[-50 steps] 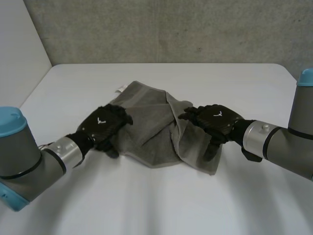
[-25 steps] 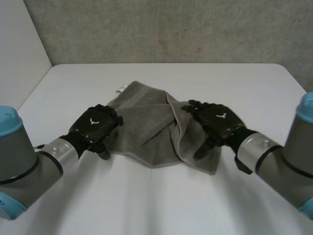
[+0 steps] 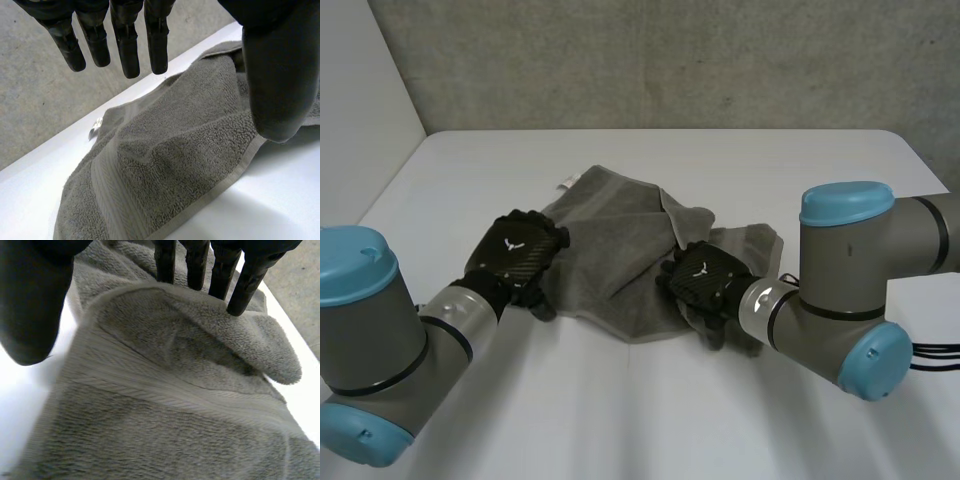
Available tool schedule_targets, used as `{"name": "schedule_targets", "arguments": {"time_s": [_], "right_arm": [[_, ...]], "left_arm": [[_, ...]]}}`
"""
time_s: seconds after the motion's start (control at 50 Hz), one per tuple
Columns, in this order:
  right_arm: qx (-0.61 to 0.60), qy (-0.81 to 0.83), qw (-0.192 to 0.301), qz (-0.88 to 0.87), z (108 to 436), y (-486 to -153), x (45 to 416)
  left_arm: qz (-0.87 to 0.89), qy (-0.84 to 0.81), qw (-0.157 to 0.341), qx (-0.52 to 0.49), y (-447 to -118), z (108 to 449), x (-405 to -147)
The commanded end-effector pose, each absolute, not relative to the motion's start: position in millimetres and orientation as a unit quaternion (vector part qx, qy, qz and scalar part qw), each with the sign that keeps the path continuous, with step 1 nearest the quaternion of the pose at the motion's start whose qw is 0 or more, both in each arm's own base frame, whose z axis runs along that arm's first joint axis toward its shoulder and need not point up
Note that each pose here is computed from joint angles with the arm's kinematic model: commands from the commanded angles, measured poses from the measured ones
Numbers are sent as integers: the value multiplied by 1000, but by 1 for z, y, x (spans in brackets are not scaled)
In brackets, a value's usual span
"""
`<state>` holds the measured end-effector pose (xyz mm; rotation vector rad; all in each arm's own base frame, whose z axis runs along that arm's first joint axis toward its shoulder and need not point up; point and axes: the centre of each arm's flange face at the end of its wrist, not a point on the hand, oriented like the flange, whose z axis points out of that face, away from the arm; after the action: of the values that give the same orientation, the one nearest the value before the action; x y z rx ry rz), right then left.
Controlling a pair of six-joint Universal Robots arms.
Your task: Fold the towel.
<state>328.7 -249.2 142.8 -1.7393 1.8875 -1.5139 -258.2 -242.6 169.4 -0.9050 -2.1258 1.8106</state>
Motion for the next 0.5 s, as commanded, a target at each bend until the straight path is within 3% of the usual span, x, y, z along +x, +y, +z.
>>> {"name": "schedule_targets", "arguments": {"time_s": [0.02,0.28,0.44,0.5], "right_arm": [[-602,589,56,-536,137,-252,339],[-596,544,44,-588,148,-263,350],[-598,476,25,-644,169,-287,361],[-581,457,10,-673,189,-313,357]], "left_arm": [[613,-723,107,-301,-243,165,-258],[615,-723,104,-297,-247,165,-255],[612,-726,103,-297,-247,162,-255],[610,-728,102,-296,-247,160,-254]]}}
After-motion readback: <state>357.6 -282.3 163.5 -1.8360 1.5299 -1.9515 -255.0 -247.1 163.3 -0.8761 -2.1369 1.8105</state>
